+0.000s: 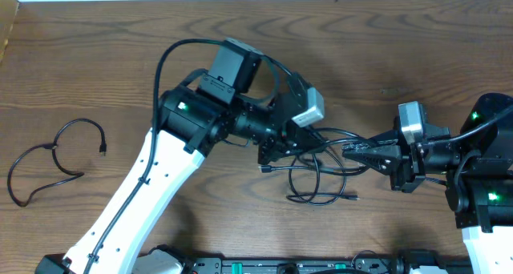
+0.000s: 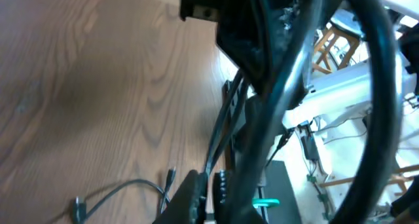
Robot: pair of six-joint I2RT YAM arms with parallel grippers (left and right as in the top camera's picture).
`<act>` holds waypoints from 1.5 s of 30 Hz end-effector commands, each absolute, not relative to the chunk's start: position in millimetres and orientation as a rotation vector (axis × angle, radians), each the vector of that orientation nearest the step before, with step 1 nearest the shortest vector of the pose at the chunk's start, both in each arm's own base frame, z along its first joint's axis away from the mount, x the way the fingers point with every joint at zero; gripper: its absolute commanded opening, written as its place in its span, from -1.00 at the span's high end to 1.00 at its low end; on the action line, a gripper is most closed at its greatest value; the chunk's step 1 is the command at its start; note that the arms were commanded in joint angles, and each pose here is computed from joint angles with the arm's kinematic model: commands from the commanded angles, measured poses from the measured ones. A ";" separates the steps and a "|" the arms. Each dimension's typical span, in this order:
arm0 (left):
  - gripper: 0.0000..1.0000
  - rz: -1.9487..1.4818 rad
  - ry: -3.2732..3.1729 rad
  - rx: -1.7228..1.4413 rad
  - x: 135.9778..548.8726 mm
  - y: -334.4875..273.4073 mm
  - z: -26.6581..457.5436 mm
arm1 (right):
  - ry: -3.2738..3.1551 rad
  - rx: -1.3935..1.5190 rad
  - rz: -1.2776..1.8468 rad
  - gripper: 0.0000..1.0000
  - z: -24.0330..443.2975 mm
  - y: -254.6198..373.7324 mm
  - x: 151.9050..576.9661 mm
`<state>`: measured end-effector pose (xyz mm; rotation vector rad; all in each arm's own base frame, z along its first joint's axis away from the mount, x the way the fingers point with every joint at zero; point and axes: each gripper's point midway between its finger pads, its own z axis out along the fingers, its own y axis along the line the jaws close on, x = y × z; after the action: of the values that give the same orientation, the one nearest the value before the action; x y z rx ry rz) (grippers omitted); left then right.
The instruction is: Untangle cables
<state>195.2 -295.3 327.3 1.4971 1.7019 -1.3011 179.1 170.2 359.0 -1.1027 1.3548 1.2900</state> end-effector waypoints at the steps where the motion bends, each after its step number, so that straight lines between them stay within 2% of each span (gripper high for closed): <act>1: 0.85 -1.271 1.659 1.518 196.0 -295.3 331.5 | 1.306 -1.142 1.288 0.98 367.5 171.4 171.4; 2: 0.85 -1.251 1.671 1.514 198.6 -294.5 329.6 | 1.311 -1.138 1.283 0.91 367.1 171.4 172.5; 3: 0.85 -1.223 1.698 1.505 202.4 -293.2 326.5 | 1.324 -1.128 1.273 0.72 366.2 171.2 175.0; 4: 0.85 -1.200 1.736 1.486 206.4 -292.3 323.6 | 1.338 -1.117 1.263 0.43 365.3 171.1 177.6; 6: 0.85 -1.136 1.841 1.420 217.8 -289.5 316.9 | 1.396 -1.068 1.225 -0.03 361.4 169.7 188.0; 7: 0.86 -1.084 1.911 1.367 226.5 -286.7 312.2 | 1.440 -1.029 1.194 -0.42 357.7 168.3 195.9; 9: 0.86 -0.980 2.021 1.262 242.1 -279.5 305.8 | 1.520 -0.957 1.129 -0.82 349.9 164.6 210.6; 11: 0.85 -0.896 2.078 1.181 252.5 -272.2 304.8 | 1.606 -0.881 1.065 -0.99 340.2 159.3 224.3; 17: 0.86 -0.812 2.027 1.114 254.6 -261.3 327.3 | 1.771 -0.753 0.957 -0.99 316.2 146.8 241.8; 28: 0.85 -0.952 1.774 1.006 234.7 -264.4 405.5 | 1.892 -0.667 0.877 -0.99 296.1 135.4 250.1; 33: 0.85 -0.980 1.667 0.969 228.6 -263.1 436.0 | 1.882 -0.785 0.843 -0.88 285.7 139.4 239.8; 38: 0.85 -1.033 1.572 0.916 225.9 -264.4 465.6 | 1.879 -0.907 0.830 -0.89 273.2 145.8 225.7; 45: 0.85 -1.162 1.419 0.938 210.1 -271.4 500.4 | 1.908 -0.909 0.853 -0.92 265.2 147.7 229.4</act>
<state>227.4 -271.6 483.5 0.9262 1.4658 -1.0614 227.0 145.8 263.0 -0.8704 1.9306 0.8677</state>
